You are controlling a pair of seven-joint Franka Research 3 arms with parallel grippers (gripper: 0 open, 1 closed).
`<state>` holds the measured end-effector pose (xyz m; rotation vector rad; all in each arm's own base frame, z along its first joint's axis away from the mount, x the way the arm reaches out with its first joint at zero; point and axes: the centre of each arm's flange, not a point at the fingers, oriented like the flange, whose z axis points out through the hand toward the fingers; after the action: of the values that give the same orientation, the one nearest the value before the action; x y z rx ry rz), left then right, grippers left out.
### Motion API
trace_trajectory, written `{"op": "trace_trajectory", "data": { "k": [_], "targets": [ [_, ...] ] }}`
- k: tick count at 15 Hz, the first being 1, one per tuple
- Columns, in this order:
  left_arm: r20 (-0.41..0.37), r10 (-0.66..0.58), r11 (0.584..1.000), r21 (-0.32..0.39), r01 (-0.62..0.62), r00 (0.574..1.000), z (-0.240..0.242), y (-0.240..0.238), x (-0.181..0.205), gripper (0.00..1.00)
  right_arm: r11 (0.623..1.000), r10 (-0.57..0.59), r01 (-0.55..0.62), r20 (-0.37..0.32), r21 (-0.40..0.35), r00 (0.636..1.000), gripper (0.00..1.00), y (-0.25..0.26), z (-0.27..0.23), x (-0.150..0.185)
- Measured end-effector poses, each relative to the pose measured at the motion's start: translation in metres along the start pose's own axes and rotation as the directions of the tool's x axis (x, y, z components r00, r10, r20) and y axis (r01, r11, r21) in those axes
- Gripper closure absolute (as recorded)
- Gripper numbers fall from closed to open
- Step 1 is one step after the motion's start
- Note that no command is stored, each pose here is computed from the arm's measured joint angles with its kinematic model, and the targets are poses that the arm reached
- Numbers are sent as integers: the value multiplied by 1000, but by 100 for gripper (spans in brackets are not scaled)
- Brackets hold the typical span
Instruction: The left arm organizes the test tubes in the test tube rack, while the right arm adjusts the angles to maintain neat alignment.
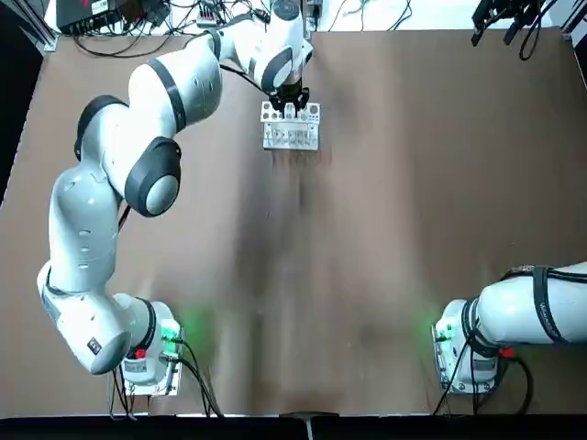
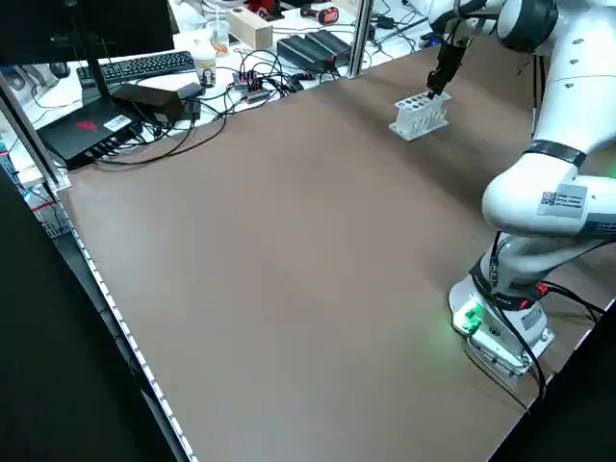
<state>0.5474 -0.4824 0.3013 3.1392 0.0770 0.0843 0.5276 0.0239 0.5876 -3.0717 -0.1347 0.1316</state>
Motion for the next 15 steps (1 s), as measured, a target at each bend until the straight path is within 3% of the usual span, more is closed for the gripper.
{"op": "trace_trajectory", "data": {
  "k": [15],
  "targets": [
    [-26, -11, 1000, -12, 11, 1000, -3, -4, 8, 55, 1000, -3, 3, 0, 0, 1000, 0, -2, 0, 0]
  ]
}}
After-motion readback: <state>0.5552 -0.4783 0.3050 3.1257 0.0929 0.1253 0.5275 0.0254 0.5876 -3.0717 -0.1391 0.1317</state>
